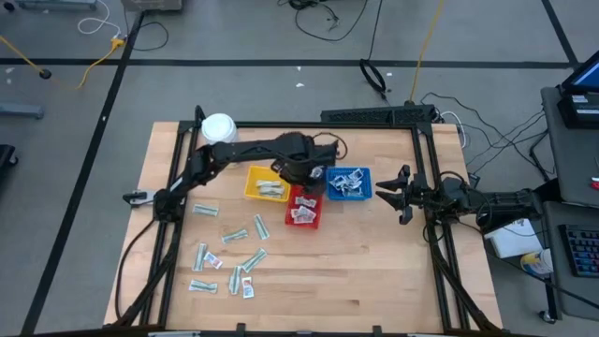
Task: Pick & Place First Aid Supplies
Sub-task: Put the ointment pack into the red bin
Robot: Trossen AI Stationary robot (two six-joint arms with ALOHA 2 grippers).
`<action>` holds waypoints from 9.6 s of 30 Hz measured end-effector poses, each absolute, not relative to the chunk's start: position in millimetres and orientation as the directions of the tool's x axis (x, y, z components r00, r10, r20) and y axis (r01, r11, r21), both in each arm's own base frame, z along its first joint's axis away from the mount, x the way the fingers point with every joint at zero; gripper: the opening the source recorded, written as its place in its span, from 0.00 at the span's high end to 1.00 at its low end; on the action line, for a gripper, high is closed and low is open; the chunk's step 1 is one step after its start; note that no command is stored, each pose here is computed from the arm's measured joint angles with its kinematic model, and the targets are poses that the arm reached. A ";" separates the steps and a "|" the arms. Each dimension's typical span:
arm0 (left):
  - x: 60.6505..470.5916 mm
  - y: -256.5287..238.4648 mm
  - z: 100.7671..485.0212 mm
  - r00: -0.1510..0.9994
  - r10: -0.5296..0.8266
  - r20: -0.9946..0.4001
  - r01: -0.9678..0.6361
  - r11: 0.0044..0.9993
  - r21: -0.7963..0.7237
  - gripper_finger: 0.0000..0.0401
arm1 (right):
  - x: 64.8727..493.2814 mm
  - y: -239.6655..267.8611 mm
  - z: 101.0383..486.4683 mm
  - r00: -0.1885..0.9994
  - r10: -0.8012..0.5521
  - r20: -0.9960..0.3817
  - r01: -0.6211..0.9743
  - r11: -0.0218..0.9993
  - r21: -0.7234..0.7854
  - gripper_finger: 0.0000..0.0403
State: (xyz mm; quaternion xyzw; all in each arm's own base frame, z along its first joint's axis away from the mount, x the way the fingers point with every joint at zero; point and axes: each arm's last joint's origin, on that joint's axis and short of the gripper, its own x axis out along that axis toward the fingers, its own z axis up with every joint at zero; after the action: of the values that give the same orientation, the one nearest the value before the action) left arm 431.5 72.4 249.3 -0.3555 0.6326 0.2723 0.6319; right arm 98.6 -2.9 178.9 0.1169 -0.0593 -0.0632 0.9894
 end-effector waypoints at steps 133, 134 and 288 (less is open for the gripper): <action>272.8 -162.3 236.9 0.216 -0.419 -0.882 -0.656 0.607 -0.449 1.00 | 98.7 -2.8 178.5 0.985 -0.139 0.099 0.112 0.965 0.238 0.68; 275.4 -157.4 236.8 0.219 -0.416 -0.883 -0.667 0.596 -0.447 1.00 | 98.6 -2.9 178.5 0.985 -0.139 0.099 0.112 0.965 0.239 0.68; 186.1 -140.5 183.9 -0.036 -0.104 -0.994 0.497 0.861 -0.108 0.39 | 98.7 -2.8 178.6 0.985 -0.138 0.099 0.112 0.965 0.238 0.68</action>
State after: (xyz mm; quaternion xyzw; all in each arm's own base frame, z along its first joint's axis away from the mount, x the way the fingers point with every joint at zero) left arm 186.1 -140.5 183.9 0.1434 0.6847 -0.2214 0.6794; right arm 98.7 -2.8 178.6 0.1167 -0.0577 -0.0632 0.9895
